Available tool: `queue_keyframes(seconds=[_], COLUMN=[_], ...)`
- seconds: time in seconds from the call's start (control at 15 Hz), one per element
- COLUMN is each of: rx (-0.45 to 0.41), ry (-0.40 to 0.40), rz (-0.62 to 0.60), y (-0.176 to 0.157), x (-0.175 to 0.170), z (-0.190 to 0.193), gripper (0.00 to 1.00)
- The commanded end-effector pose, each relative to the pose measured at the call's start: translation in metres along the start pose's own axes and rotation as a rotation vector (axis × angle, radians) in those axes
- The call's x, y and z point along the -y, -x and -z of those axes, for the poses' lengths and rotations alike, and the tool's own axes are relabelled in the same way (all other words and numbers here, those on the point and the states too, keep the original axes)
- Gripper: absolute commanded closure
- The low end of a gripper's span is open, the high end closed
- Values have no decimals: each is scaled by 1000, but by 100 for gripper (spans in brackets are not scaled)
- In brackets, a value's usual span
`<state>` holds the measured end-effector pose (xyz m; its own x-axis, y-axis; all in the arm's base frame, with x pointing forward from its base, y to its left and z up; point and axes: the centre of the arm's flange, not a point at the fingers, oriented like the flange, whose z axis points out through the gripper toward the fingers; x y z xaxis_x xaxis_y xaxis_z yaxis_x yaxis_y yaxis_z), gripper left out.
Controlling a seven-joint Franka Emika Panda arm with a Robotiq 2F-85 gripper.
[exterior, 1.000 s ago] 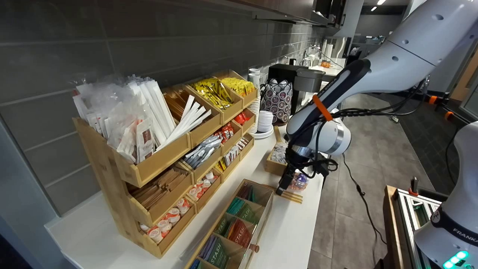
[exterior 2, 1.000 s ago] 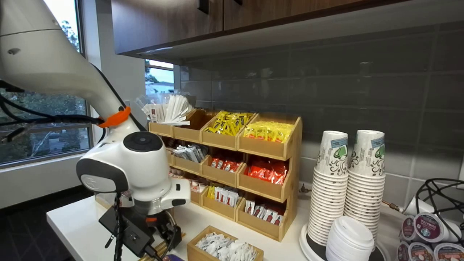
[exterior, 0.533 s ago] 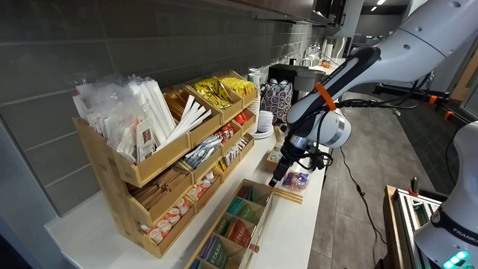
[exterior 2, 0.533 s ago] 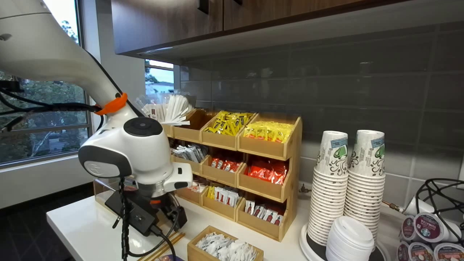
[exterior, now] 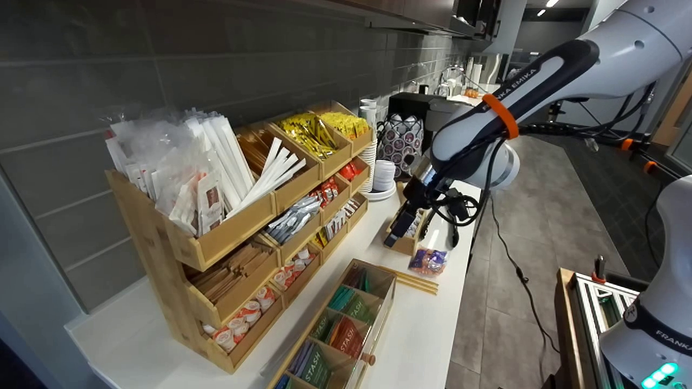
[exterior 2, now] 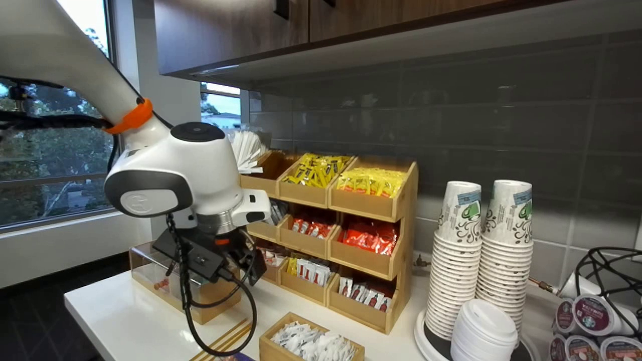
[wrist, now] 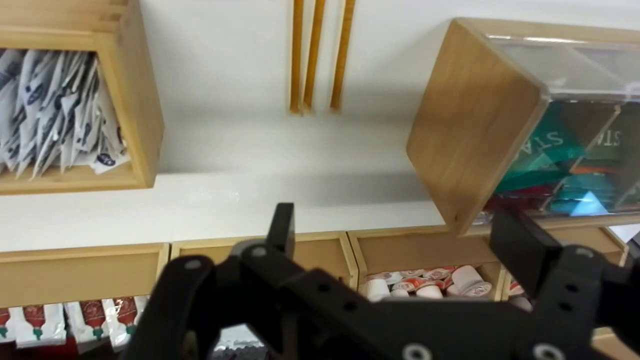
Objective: Move some brown sticks from the holder to the counter
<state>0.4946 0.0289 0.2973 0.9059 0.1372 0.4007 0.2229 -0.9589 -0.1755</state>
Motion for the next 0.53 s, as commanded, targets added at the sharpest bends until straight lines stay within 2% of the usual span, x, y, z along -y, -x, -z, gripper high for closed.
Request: queue_keyframes(seconds=[0.0,0.2,0.27,0.47], rx=[42,56,36,28], ry=[60,115,97,122], rz=[-14,-12,6,-1], y=[-3,-4,-7,-7], x=[12,13,-1,-3], z=[43,53,22,33], gripper=[0,0,0,0])
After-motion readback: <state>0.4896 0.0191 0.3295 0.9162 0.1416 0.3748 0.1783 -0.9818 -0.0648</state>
